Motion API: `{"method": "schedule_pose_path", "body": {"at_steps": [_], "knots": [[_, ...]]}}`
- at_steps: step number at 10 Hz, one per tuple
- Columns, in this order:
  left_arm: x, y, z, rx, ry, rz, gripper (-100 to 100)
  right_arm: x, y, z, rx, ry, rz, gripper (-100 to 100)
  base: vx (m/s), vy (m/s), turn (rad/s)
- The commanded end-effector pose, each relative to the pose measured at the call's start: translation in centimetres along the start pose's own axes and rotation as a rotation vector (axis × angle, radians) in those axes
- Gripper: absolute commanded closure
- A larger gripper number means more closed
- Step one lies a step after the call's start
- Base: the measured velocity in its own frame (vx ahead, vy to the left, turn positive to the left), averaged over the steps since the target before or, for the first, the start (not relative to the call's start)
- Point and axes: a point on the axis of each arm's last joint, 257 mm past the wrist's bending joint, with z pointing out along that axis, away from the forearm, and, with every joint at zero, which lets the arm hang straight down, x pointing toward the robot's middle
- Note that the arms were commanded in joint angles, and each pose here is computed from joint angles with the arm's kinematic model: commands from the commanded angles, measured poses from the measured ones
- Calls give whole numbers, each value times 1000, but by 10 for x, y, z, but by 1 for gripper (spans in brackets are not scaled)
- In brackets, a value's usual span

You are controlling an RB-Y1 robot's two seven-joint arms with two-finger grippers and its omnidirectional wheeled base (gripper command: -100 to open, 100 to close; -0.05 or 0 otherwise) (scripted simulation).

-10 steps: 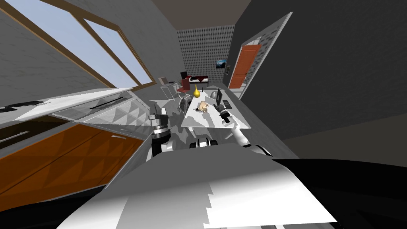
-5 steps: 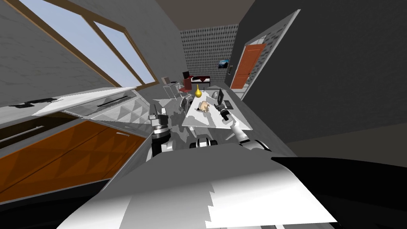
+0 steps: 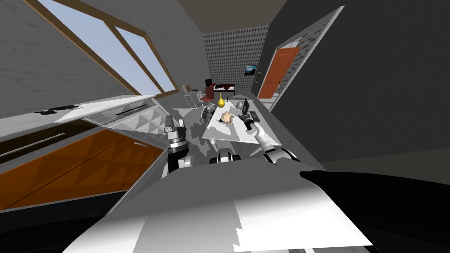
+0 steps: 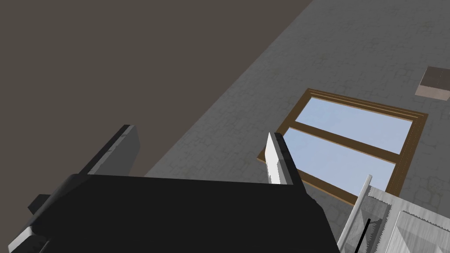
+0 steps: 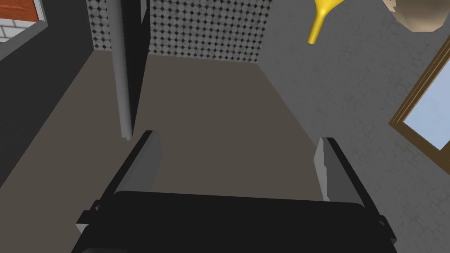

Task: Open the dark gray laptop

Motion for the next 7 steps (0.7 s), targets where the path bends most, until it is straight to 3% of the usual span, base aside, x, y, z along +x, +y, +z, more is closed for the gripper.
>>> {"method": "schedule_pose_path", "body": {"at_steps": [1, 2, 5, 7], "knots": [[0, 0, 0, 0, 0, 0, 0, 7, -15, 10, 37, 31, -81, -100, -3, -11, 39], [0, 0, 0, 0, 0, 0, 0, 5, -28, 17, 66, 45, -146, -100, -5, -9, 56], [0, 0, 0, 0, 0, 0, 0, 8, -43, 23, 99, 71, -210, -100, -4, -10, 60], [0, 0, 0, 0, 0, 0, 0, 2, -72, 33, 160, 100, -326, -100, -6, -14, 94]]}}
